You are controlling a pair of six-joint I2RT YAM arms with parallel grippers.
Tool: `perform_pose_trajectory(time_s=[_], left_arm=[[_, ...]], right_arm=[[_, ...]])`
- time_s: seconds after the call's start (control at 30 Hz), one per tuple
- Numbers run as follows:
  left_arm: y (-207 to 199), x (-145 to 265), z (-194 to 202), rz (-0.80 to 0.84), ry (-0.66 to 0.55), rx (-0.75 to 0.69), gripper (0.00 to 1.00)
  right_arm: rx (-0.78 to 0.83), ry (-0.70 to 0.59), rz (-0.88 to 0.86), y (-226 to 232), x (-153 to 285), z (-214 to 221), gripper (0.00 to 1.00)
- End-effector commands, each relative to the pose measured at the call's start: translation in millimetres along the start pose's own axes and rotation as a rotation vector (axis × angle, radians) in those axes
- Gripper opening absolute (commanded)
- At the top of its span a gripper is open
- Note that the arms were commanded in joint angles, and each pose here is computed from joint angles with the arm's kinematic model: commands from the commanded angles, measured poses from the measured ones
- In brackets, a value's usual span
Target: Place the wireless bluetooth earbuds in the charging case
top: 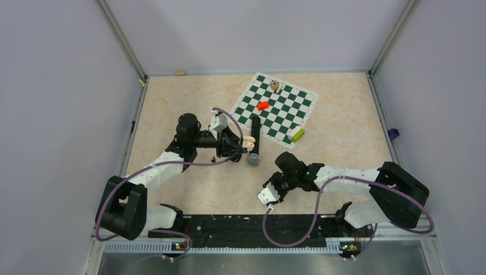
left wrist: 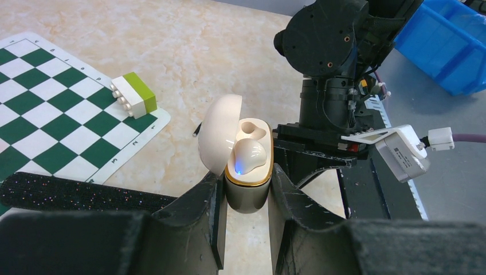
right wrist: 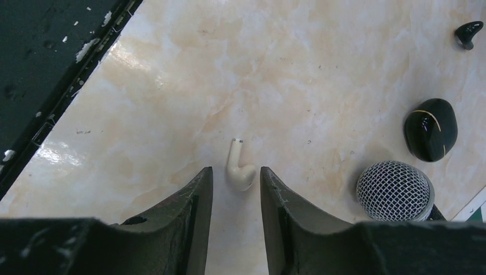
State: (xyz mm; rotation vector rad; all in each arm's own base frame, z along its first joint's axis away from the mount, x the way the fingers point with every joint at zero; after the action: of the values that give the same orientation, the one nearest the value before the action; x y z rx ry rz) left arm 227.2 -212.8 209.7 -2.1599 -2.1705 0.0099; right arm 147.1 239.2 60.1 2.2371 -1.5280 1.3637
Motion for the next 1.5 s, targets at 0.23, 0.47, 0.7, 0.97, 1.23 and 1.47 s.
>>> perform_pose_trajectory(time_s=[0.23, 0.47, 0.7, 0.97, 1.23, 1.47], left_arm=[[0.4, 0.7, -21.8, 0.016, -0.035, -0.096, 0.00], [-0.9, 1.1, -22.8, 0.017, -0.036, -0.102, 0.00], [-2.0, 1.7, -23.8, 0.018, -0.035, -0.109, 0.00], [-2.1, 1.9, -23.3, 0.017, -0.033, -0.107, 0.00], [-1.7, 1.9, -23.9, 0.015, -0.033, -0.107, 0.00], [-1.0, 1.1, -21.7, 0.017, -0.029, -0.095, 0.00]], right_arm=[[-0.025, 0.016, 0.045, -12.4, -6.9, -3.5, 0.24], [-0.140, 0.020, 0.086, -25.2, -3.4, -9.9, 0.08], [-0.224, 0.048, 0.175, -44.0, 11.3, -15.1, 0.03], [-0.243, 0.024, 0.212, -42.7, 28.4, -7.5, 0.08], [-0.280, 0.016, 0.121, -40.2, 11.7, -26.9, 0.37], [-0.317, 0.038, 0.091, -41.2, 10.7, -36.0, 0.43]])
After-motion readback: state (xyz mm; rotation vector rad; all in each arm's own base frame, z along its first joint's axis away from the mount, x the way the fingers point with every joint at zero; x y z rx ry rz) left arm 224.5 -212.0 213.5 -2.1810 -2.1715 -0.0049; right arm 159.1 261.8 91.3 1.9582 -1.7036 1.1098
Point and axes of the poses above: each gripper's point midway between its finger pads, its own x axis back along the fingers, its own y axis along the line the jaws close on, z = x × y, the point moved 5 cm from there along x, back along the fingers, and after that the axes turned 6 degrees about -x, right-handed, at the moved point
